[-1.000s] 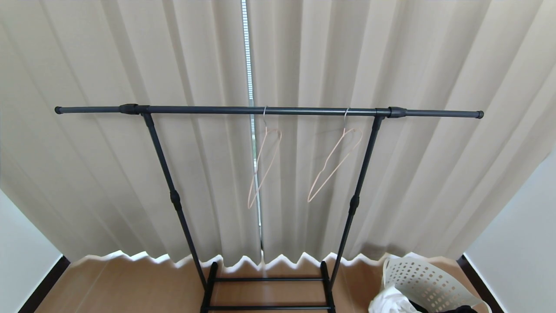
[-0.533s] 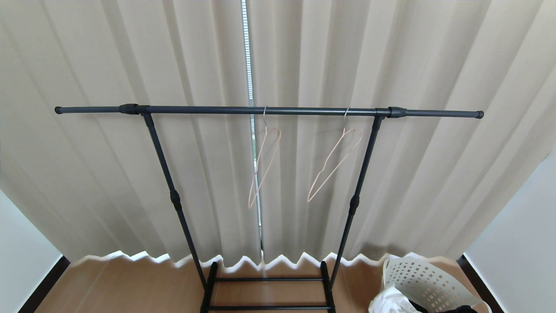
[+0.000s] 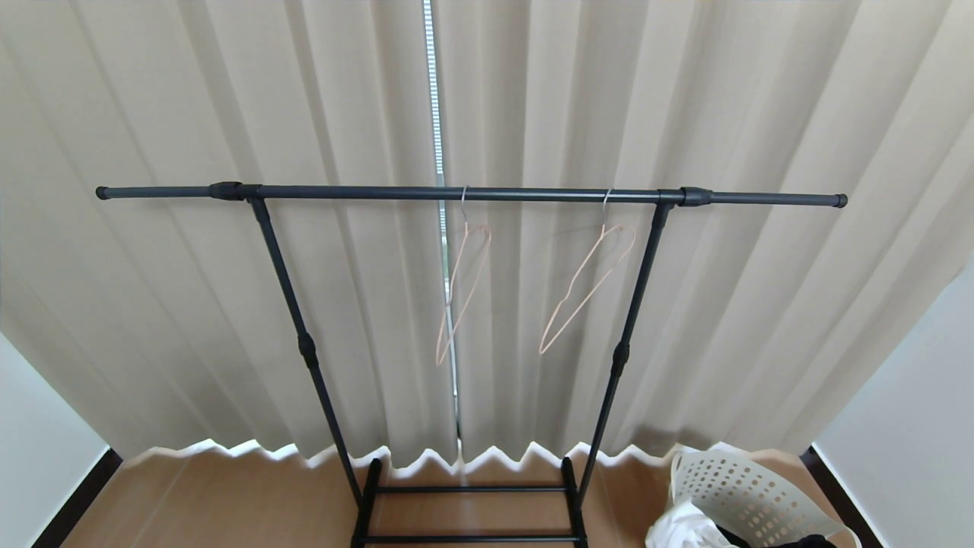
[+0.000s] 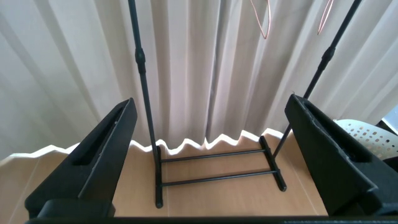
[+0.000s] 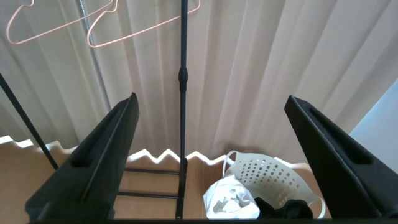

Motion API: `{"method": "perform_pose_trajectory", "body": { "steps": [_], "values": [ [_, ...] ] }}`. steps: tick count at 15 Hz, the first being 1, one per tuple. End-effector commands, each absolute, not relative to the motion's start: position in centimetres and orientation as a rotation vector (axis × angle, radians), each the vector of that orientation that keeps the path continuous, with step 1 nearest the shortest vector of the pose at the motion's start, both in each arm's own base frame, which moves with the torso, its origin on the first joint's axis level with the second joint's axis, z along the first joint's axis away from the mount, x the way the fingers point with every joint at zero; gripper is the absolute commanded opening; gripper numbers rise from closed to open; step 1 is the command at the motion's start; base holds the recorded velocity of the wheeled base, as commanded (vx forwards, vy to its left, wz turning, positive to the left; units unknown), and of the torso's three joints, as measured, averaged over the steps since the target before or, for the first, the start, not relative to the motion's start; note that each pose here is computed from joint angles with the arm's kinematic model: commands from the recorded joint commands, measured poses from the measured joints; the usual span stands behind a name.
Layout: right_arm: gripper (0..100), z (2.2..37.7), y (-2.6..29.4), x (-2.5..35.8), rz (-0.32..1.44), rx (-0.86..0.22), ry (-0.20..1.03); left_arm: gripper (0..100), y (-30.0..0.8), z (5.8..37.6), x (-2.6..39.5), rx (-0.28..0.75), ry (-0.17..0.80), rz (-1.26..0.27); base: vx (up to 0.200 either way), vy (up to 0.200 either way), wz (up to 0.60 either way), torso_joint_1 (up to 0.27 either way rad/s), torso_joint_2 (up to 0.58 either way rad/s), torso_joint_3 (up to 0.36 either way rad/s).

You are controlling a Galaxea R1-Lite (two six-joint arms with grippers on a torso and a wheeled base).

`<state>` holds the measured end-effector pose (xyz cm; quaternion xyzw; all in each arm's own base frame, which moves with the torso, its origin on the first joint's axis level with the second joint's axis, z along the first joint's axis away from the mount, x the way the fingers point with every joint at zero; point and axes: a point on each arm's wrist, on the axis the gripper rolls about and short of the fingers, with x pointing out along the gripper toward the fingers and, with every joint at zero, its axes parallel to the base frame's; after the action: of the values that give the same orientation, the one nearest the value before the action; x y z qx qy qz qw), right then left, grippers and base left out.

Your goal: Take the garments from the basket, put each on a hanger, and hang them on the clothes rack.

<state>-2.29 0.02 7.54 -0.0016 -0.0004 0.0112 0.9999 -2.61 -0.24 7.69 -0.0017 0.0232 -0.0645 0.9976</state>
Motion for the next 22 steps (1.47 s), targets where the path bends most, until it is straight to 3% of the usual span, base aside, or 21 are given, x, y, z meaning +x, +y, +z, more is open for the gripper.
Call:
{"method": "perform_pose_trajectory", "body": {
  "steps": [1,22],
  "values": [
    [100,7.55,0.02,-2.28,0.023,-0.003,0.000,100,-0.24,7.70,-2.60,-0.004,0.048,-0.129,0.000,0.000,0.00,0.000,0.00,0.000],
    [100,7.55,0.02,-2.28,0.023,-0.003,0.000,100,-0.24,7.70,-2.60,-0.004,0.048,-0.130,0.000,0.000,0.00,-0.151,0.35,0.196]
  ]
}}
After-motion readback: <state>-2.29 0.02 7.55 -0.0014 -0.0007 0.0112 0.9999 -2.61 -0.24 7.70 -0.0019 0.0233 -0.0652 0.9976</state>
